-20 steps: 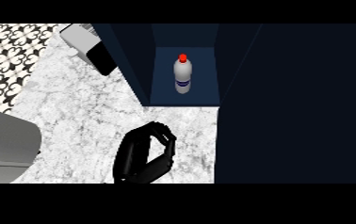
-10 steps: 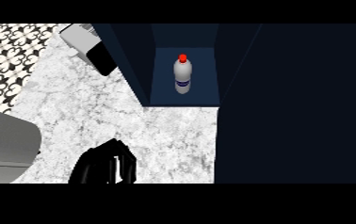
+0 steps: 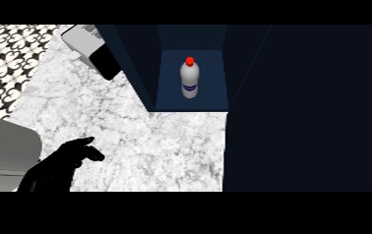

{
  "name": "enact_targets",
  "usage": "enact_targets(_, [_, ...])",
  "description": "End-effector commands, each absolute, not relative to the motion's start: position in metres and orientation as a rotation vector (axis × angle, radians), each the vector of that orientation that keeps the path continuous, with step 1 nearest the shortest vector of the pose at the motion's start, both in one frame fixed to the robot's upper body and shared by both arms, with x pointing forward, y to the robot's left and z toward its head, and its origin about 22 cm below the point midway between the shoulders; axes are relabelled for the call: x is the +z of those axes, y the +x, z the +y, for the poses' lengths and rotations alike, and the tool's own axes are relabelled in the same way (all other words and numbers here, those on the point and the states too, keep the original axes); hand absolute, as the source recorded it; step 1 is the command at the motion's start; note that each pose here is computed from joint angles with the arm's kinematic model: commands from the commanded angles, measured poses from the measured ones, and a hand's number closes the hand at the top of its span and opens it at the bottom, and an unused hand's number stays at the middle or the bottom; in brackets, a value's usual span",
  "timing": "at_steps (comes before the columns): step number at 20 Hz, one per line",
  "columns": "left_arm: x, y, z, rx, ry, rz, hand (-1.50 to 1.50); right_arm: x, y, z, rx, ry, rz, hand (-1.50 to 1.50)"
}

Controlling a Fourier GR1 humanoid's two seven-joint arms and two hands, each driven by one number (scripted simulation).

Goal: Pick up the bottled water, place it into the cabinet and close the cabinet

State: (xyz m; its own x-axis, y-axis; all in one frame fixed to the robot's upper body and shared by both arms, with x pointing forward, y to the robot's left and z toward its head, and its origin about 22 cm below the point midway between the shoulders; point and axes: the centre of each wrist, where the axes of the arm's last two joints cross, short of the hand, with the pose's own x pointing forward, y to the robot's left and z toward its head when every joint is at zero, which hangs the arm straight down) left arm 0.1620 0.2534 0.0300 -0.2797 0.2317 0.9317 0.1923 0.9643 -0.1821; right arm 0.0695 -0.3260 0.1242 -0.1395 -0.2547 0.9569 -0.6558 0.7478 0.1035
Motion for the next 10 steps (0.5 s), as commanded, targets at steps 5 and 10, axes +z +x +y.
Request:
enact_targets(5, [0.045,0.151,0.295,0.048,-0.243,-1.9,-1.5,0.183,0.057,-0.276,0.753,0.714,-1.74,1.5])
enact_targets(10, [0.053,0.142,0.311,0.061,-0.237,-1.878,-1.5,0.183,0.064,-0.267,0.807,0.779,-1.734,1.5])
